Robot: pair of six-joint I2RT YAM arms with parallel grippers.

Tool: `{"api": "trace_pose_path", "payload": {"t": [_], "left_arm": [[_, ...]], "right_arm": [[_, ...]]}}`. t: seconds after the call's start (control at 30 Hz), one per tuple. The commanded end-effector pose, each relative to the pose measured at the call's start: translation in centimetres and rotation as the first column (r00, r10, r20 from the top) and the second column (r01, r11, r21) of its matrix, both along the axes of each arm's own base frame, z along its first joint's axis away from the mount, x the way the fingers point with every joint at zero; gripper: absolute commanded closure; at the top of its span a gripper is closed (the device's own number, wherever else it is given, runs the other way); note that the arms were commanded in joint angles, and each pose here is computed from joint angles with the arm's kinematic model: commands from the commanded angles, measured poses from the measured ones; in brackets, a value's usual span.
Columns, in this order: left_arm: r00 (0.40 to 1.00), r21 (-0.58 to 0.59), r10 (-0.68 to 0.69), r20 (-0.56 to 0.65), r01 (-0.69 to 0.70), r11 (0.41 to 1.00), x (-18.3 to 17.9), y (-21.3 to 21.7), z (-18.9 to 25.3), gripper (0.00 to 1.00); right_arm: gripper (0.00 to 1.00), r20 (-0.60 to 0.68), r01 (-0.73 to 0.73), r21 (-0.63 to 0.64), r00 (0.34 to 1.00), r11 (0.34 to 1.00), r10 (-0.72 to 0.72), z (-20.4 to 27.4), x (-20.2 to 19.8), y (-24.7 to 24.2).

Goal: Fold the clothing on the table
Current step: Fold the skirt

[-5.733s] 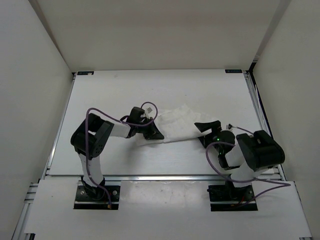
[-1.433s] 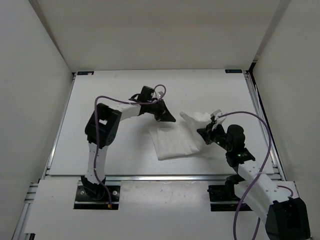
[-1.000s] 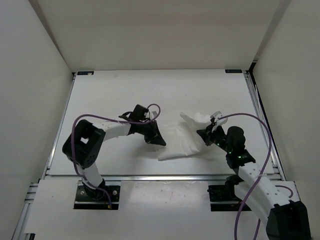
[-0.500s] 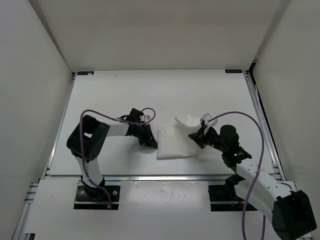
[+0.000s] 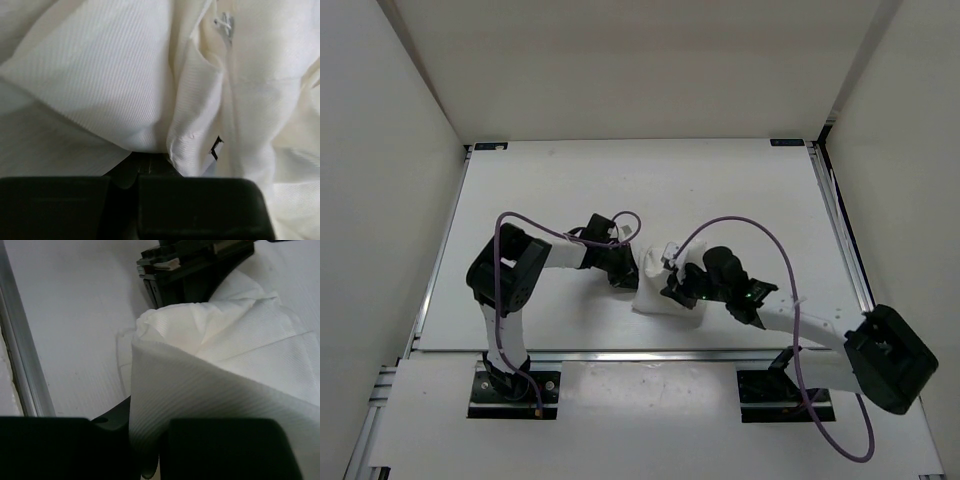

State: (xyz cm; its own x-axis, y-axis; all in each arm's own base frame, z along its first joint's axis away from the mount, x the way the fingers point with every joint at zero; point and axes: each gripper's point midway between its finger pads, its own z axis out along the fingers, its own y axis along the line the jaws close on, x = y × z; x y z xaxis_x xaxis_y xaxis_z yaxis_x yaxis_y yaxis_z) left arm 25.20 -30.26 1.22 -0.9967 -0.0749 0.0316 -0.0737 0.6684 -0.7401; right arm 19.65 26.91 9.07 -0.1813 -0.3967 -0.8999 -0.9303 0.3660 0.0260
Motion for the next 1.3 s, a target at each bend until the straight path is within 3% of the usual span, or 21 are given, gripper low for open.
{"api": "trace_pose_path", "payload": {"t": [0.0, 0.1, 0.23, 0.3, 0.37, 0.5, 0.67, 0.83, 0.97, 1.03, 1.07, 1.13, 1.17, 1.27], "left_arm": [[0.999, 0.077, 0.036, -0.008, -0.035, 0.996, -0.5, 2.0, -1.9, 1.0], [0.999, 0.071, 0.034, -0.008, -0.034, 0.997, -0.5, 1.9, -1.8, 1.0], [0.999, 0.061, 0.035, -0.022, -0.034, 0.998, -0.3, 1.9, -1.8, 1.0], [0.999, 0.064, 0.046, -0.027, -0.044, 0.997, -0.1, 2.3, -1.9, 1.0], [0.998, 0.069, 0.054, -0.035, -0.051, 0.996, -0.1, 2.7, -1.9, 1.0], [0.996, 0.071, 0.085, -0.035, -0.083, 0.994, 0.3, 3.7, -1.7, 1.0], [0.992, 0.072, 0.124, -0.023, -0.122, 0.99, 0.9, 5.2, -1.3, 1.0], [0.99, 0.058, 0.137, -0.03, -0.135, 0.989, 1.0, 5.8, -1.0, 1.0], [0.989, 0.063, 0.146, -0.03, -0.144, 0.988, 1.0, 6.6, -0.7, 1.0], [0.987, 0.07, 0.156, -0.03, -0.154, 0.986, 1.1, 7.2, -0.5, 1.0], [0.987, 0.076, 0.157, -0.03, -0.154, 0.985, 1.0, 7.5, -0.5, 1.0], [0.985, 0.072, 0.173, -0.012, -0.172, 0.983, 1.6, 8.4, 0.4, 1.0], [0.985, 0.073, 0.175, -0.004, -0.174, 0.982, 1.8, 8.7, 0.6, 1.0], [0.971, 0.044, 0.239, 0.033, -0.24, 0.97, 3.6, 10.6, 2.5, 1.0]], "right_arm": [[0.83, 0.109, -0.021, -0.051, 0.994, 0.998, 0.027, 1.1, 1.3, 2.3], [0.6, 0.114, 0.025, -0.175, 0.993, 0.984, -0.005, -1.1, 1.8, 1.8], [0.55, 0.111, 0.075, -0.222, 0.993, 0.972, -0.051, -1.0, 2.3, 0.4], [0.17, 0.164, 0.098, -0.168, 0.984, 0.981, -0.07, 0.6, 2.3, -0.1], [0.01, 0.191, 0.078, -0.102, 0.98, 0.992, -0.057, 2.3, 1.7, -0.4], [0.02, 0.134, 0.055, -0.115, 0.99, 0.992, -0.039, 1.6, 0.6, -0.8], [0.03, 0.116, -0.048, -0.01, 0.992, 0.999, 0.049, 3.1, -1.1, 0.5], [0.12, 0.054, -0.095, 0.135, 0.995, 0.986, 0.088, 6.5, -2.2, 1.3], [0.23, -0.027, 0.036, 0.28, 0.999, 0.959, -0.029, 9.2, -0.4, 0.2], [0.53, -0.102, 0.15, 0.355, 0.987, 0.923, -0.122, 10.2, 2.3, -1.9], [0.67, -0.186, 0.168, 0.38, 0.977, 0.909, -0.103, 10.0, 2.2, -2.0], [0.83, -0.286, 0.255, 0.405, 0.948, 0.878, -0.143, 9.9, 4.1, -4.2], [0.99, -0.339, 0.262, 0.406, 0.933, 0.876, -0.122, 9.4, 3.8, -4.2], [1.0, -0.359, 0.295, 0.424, 0.923, 0.856, -0.141, 9.7, 4.2, -4.8]]}}
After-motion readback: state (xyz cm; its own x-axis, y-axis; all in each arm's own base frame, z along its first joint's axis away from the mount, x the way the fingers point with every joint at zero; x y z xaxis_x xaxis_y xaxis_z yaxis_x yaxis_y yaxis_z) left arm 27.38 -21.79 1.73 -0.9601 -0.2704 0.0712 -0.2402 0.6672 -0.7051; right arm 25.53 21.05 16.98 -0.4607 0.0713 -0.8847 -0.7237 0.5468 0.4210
